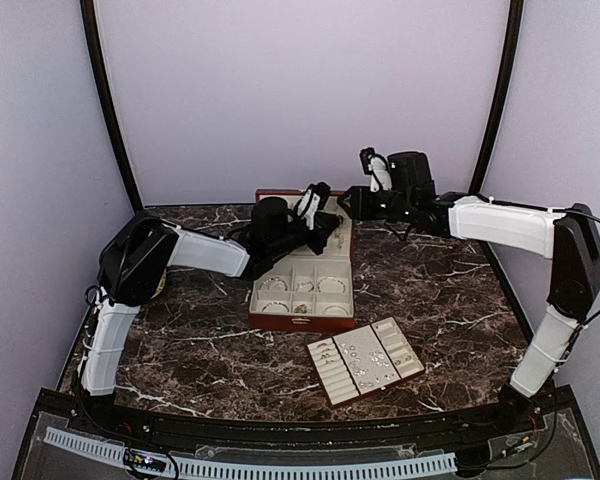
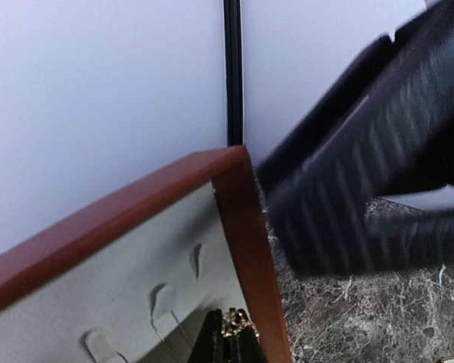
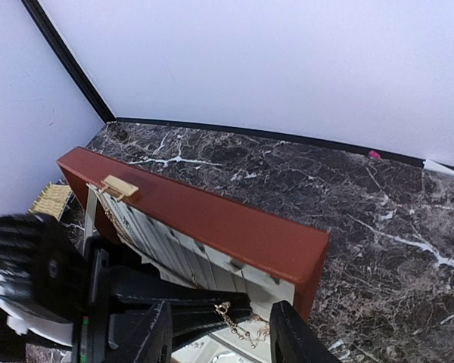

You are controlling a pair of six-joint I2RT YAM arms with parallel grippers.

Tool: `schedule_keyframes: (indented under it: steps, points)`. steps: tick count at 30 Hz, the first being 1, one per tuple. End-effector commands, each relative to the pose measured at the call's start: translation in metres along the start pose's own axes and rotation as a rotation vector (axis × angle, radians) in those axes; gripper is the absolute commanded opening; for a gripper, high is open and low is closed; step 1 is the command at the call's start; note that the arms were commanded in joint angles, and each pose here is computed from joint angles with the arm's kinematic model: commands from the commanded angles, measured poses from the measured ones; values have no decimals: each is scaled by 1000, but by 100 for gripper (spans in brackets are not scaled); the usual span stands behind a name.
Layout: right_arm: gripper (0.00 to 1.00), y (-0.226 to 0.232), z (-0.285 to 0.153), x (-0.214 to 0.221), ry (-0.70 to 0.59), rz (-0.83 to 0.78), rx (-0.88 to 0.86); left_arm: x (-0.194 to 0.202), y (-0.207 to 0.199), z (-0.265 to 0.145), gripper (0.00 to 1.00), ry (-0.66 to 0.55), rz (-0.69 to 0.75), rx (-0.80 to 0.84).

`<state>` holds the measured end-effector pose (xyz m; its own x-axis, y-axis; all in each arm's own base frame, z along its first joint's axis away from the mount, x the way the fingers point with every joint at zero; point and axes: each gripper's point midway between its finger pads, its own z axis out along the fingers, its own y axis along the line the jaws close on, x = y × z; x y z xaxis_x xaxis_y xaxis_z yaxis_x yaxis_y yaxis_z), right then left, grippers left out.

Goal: Organize the mixed jewelry
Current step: Pass from the right arm to the left, then adjust the jewelry box at the center of the board.

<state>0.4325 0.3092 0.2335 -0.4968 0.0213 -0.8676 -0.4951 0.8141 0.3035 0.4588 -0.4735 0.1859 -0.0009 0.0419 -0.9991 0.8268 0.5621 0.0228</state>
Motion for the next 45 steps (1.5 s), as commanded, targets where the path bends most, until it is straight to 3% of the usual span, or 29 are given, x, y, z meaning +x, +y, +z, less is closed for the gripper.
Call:
schedule_keyframes:
  steps: [1, 24, 45]
  points:
    - [46, 0, -5, -17, 5, 10, 10, -28, 9, -10, 0, -61, 6, -35]
    - [40, 2, 23, -21, 66, 87, 11, -24, 14, -15, 0, -58, -4, -41]
    - [44, -6, 38, -30, 28, 16, 118, -2, 11, -23, 0, -32, 1, -40]
